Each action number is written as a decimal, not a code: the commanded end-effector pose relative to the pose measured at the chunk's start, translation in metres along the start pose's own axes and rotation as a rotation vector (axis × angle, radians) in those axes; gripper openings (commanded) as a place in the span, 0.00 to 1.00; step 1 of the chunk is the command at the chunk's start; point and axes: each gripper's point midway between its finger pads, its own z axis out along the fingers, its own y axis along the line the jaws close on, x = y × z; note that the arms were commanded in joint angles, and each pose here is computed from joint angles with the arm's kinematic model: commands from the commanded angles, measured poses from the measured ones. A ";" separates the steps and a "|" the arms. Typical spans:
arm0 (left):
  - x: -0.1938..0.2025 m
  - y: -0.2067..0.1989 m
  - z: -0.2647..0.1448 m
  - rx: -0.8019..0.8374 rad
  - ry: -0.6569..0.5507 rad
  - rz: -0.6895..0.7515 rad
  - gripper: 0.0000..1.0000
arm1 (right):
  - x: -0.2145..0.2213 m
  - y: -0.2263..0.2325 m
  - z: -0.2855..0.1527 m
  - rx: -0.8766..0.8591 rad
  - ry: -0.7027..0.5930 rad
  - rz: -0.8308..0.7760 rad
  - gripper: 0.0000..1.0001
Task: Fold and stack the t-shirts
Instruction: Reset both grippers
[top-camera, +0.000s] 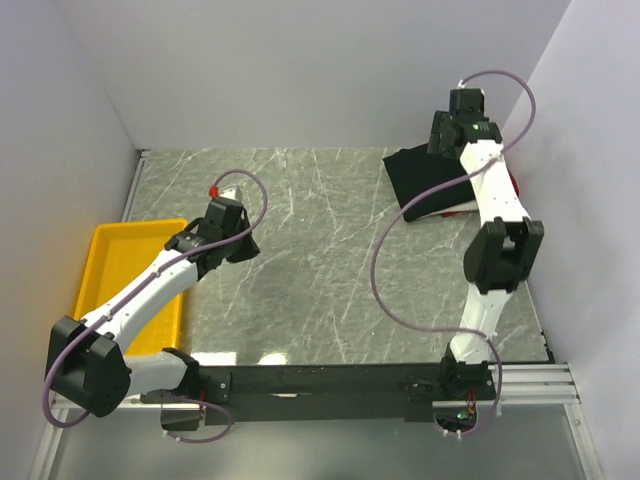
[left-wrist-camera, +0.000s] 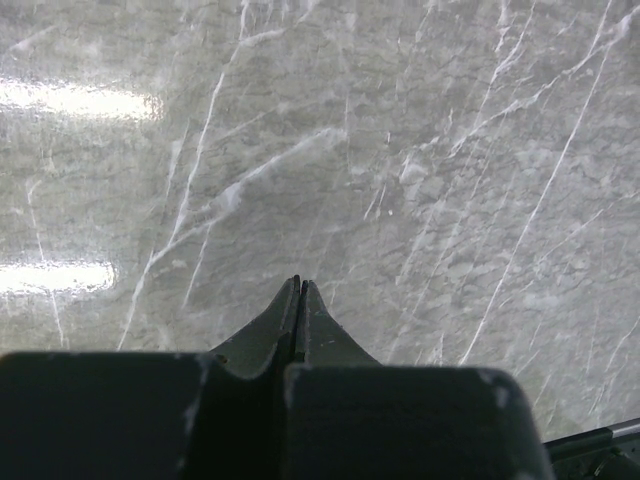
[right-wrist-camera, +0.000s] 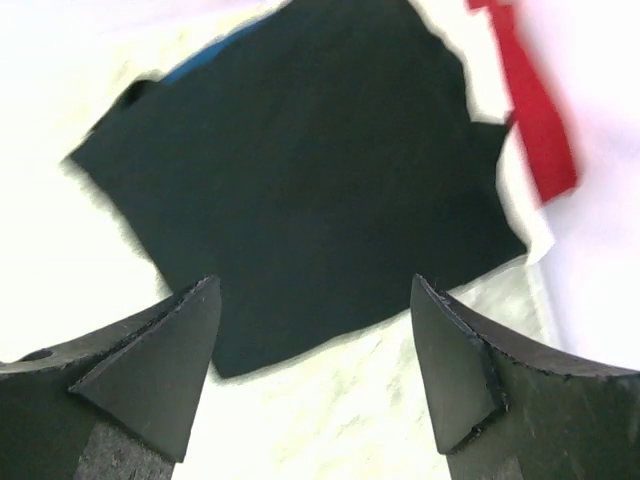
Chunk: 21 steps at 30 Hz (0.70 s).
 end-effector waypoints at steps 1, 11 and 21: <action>-0.024 -0.013 -0.008 0.039 -0.079 -0.035 0.01 | -0.015 0.033 -0.061 -0.166 -0.094 0.140 0.83; -0.028 -0.018 -0.016 0.072 -0.115 -0.073 0.01 | 0.083 0.122 -0.162 -0.469 -0.127 0.166 0.86; -0.015 -0.014 -0.024 0.130 -0.144 -0.102 0.01 | 0.162 0.150 -0.223 -0.725 -0.068 0.218 0.88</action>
